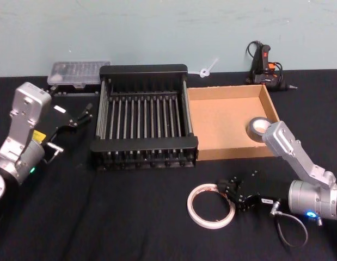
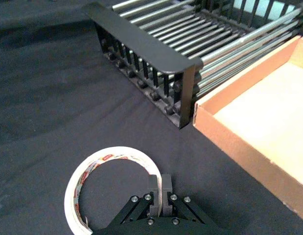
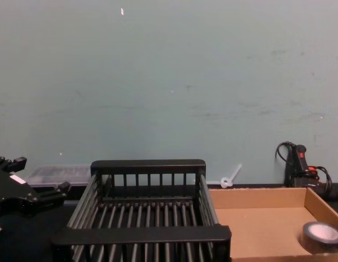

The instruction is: Pick up the white tape and place it into the black box , Pick up the silver tape and place it into the brown box.

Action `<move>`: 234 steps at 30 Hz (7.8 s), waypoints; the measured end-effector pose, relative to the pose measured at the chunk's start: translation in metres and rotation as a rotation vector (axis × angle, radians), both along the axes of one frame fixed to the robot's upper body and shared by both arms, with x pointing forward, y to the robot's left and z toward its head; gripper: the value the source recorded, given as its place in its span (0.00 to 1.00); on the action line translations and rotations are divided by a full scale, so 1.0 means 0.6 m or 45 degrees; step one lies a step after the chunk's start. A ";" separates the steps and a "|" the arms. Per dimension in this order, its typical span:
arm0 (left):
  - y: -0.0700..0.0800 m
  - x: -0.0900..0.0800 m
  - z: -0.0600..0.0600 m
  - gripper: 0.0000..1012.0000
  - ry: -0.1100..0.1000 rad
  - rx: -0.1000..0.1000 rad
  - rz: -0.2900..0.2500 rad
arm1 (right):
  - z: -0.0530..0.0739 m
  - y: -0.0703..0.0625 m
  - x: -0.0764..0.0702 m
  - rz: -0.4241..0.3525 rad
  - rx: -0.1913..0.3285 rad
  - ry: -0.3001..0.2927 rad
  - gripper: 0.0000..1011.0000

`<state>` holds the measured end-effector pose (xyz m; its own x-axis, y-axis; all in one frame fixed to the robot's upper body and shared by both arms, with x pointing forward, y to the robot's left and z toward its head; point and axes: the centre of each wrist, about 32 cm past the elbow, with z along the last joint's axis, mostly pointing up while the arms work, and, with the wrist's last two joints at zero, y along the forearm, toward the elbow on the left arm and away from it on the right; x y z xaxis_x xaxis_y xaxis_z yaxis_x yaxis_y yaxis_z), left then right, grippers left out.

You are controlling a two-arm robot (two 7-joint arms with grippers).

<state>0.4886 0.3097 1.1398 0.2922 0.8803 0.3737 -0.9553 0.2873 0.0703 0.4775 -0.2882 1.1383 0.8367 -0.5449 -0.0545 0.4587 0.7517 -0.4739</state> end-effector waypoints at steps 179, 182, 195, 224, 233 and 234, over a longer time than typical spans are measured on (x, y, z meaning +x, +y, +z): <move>0.000 0.000 0.000 0.99 0.000 0.000 0.000 | 0.080 0.126 0.268 0.116 0.165 -0.435 0.95; 0.000 0.000 0.000 0.99 0.000 0.000 0.000 | 0.080 0.126 0.268 0.116 0.165 -0.435 0.99; 0.000 0.000 0.000 0.99 0.000 0.000 0.000 | 0.080 0.126 0.268 0.116 0.165 -0.435 0.99; 0.000 0.000 0.000 0.99 0.000 0.000 0.000 | 0.076 0.081 0.182 -0.468 0.095 -0.667 0.99; 0.000 0.000 0.000 0.99 0.000 0.000 0.000 | 0.068 0.051 0.138 -0.657 0.032 -0.705 0.99; 0.000 0.000 0.000 0.99 0.000 0.000 0.000 | 0.067 0.049 0.134 -0.668 0.029 -0.707 0.99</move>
